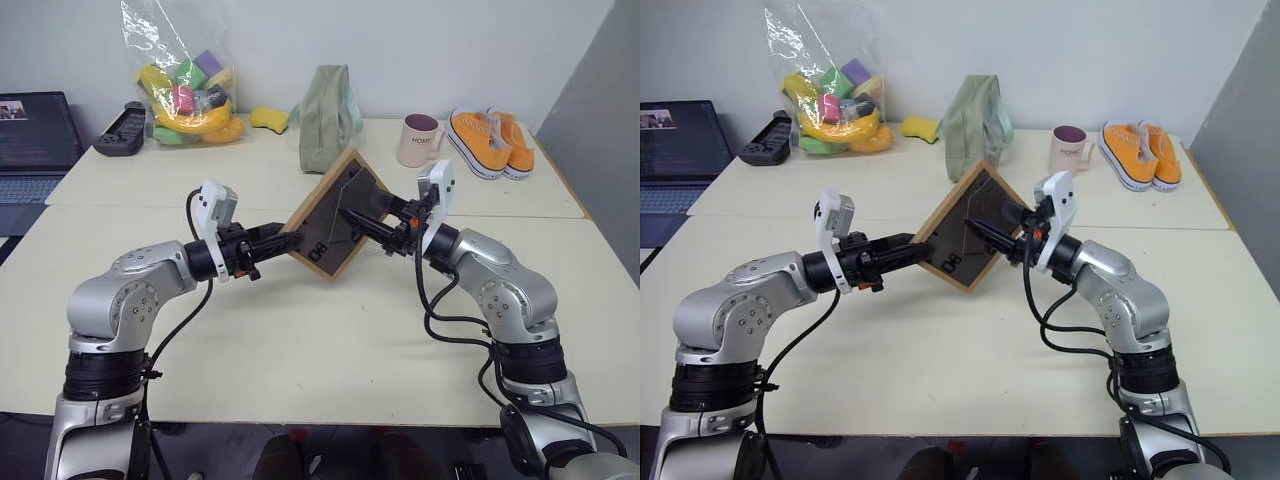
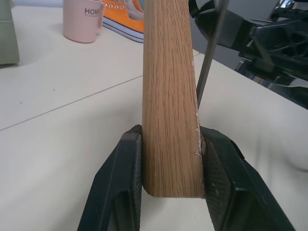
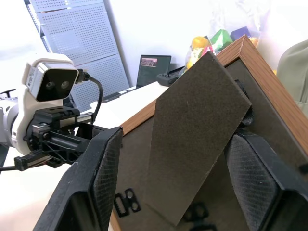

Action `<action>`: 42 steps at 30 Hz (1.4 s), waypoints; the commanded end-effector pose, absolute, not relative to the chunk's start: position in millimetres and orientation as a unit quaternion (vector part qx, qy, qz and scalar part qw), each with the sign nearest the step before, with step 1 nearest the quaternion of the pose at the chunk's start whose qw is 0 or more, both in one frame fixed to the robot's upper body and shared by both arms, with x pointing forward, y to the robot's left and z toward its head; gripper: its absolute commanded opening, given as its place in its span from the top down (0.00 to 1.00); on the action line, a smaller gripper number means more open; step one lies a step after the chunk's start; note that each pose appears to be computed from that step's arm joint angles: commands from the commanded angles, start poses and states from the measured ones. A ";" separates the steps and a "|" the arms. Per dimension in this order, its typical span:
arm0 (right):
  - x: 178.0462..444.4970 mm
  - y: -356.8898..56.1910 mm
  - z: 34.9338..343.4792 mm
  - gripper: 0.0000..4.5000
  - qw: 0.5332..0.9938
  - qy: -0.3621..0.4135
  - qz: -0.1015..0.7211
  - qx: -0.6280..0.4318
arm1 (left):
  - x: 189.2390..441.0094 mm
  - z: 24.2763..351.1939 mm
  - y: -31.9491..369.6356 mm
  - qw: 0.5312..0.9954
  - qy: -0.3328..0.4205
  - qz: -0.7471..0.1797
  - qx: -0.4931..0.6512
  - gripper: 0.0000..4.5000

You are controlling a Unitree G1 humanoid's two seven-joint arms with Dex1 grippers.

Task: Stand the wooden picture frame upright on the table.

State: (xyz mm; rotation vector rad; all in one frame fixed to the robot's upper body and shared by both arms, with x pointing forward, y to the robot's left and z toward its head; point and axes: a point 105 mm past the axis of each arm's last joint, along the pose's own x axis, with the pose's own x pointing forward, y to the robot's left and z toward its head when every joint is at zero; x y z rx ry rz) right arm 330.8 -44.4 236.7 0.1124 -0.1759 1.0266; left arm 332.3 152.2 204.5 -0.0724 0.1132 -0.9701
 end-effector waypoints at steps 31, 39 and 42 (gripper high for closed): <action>312.8 -138.6 201.9 0.27 0.809 -0.121 0.433 -0.380 | 345.5 243.4 177.8 0.891 0.065 -0.432 -0.125 0.71; 309.1 -136.5 194.5 0.27 0.654 -0.292 0.371 -0.591 | 340.9 228.4 175.8 0.858 0.135 -0.425 -0.255 0.71; 308.3 -129.3 186.5 0.27 0.602 -0.344 0.358 -0.626 | 328.2 213.5 163.4 0.823 0.183 -0.436 -0.316 0.71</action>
